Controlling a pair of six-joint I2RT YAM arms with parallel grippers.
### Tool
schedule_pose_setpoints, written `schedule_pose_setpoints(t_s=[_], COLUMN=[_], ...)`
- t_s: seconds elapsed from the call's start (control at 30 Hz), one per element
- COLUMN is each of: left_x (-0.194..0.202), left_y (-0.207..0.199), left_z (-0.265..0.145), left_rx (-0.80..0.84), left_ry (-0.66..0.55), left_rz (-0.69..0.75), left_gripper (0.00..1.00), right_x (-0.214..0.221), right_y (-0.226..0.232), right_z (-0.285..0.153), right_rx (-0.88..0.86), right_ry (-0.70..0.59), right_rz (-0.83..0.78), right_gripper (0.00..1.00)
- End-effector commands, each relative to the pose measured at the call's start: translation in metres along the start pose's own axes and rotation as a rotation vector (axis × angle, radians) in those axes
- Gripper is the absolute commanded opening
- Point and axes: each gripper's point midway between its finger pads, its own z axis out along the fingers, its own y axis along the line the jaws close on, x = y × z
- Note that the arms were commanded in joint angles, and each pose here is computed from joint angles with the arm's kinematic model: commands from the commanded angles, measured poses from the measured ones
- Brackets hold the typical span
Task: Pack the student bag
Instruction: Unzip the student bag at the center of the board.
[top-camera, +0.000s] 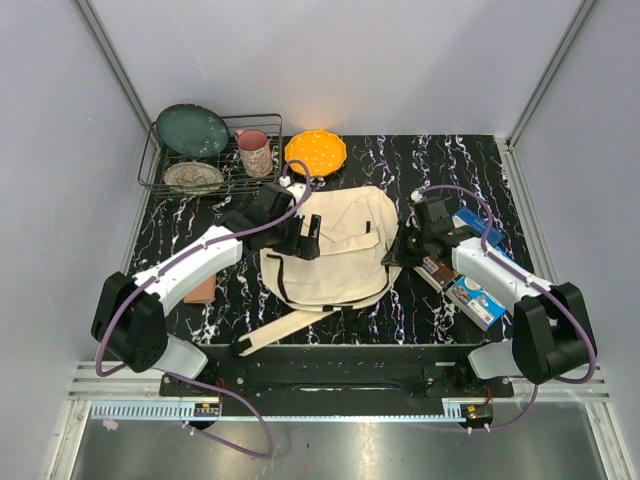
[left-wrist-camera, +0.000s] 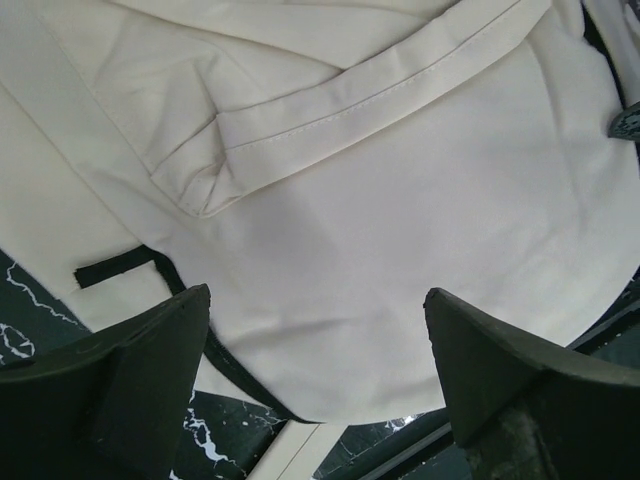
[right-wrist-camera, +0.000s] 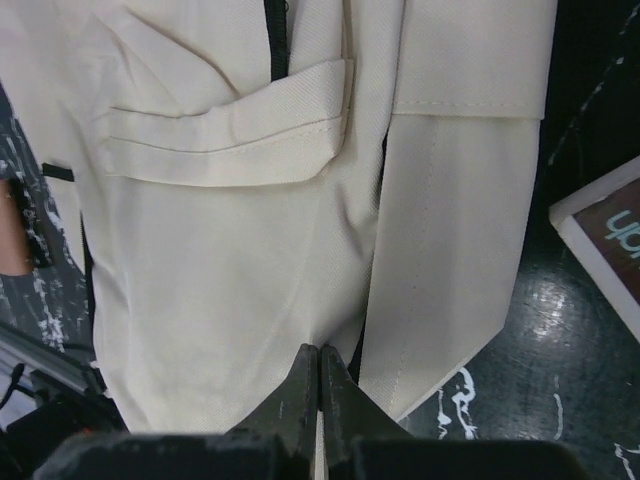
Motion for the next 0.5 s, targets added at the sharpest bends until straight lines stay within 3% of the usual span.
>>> schedule_pose_setpoints(t_s=[0.0, 0.23, 0.4, 0.43, 0.47], left_x=[-0.027, -0.021, -0.018, -0.017, -0.018], left_y=[-0.031, -0.071, -0.083, -0.085, -0.089], left_z=[-0.01, -0.013, -0.01, -0.009, -0.008], left_rx=[0.109, 0.185, 0.199, 0.206, 0.217], left_ry=[-0.081, -0.095, -0.088, -0.085, -0.087], left_rz=[0.007, 0.146, 0.17, 0.167, 0.162], left_gripper=[0.93, 0.94, 0.94, 0.94, 0.94], right_x=[-0.007, -0.02, -0.008, -0.005, -0.003], right_y=[0.035, 0.044, 0.038, 0.036, 0.033], right_z=[-0.008, -0.006, 0.01, 0.011, 0.012], right_rx=[-0.157, -0.185, -0.182, -0.175, -0.167], right_ry=[-0.036, -0.067, 0.0, 0.011, 0.018], right_rz=[0.04, 0.058, 0.066, 0.067, 0.07], right_gripper=[0.0, 0.0, 0.01, 0.06, 0.18])
